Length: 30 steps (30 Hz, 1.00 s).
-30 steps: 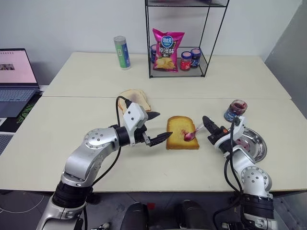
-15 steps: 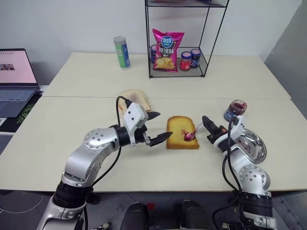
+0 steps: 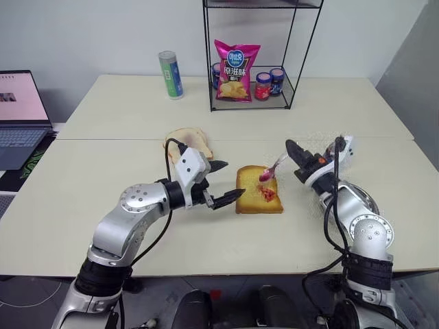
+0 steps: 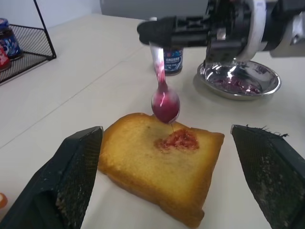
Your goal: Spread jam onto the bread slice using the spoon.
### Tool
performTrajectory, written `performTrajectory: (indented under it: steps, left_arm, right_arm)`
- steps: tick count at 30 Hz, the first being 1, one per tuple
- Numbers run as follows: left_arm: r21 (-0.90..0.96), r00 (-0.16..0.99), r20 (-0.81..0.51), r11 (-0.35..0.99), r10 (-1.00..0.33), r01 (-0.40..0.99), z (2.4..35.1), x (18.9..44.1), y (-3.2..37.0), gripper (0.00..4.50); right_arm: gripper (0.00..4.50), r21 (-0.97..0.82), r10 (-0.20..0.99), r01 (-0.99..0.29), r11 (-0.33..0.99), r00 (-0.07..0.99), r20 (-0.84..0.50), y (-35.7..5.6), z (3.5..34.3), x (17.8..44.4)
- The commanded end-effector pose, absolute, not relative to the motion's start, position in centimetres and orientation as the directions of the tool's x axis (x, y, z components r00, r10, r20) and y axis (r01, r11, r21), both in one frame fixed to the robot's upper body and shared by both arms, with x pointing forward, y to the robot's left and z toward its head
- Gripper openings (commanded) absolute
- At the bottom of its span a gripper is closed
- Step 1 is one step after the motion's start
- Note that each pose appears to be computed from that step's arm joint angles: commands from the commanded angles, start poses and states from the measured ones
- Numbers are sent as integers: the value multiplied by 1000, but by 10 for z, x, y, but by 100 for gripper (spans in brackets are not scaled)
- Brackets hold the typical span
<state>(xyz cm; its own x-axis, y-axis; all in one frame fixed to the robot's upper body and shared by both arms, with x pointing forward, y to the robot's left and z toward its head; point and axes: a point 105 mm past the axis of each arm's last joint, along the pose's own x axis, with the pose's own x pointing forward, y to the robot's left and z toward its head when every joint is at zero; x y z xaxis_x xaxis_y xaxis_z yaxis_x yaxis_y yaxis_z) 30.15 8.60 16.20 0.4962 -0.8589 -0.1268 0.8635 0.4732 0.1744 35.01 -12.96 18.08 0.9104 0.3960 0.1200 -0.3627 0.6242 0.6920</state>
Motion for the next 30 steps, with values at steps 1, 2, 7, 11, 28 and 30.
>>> performTrajectory:
  steps: [1,2,7,11,28,30]
  left_arm:
    - [235,505,-89,474,-859,849,178,306,90,450]
    - [236,504,-89,474,-859,848,179,307,91,450]
    - [236,494,-93,463,-865,854,178,307,90,450]
    - [233,487,-97,456,-868,859,177,303,89,450]
    - [229,514,-121,480,-849,847,175,290,96,450]
    - [229,515,-122,481,-848,846,175,290,96,450]
  right_arm:
    - [1,669,388,-414,618,900,199,-133,208,346]
    - [1,673,382,-410,615,902,201,-133,209,347]
    - [1,720,360,-370,587,916,178,-127,196,357]
    - [1,757,345,-322,568,929,136,-120,173,365]
    - [1,791,325,-222,571,945,30,-101,117,387]
    - [1,781,330,-222,584,944,21,-102,113,384]
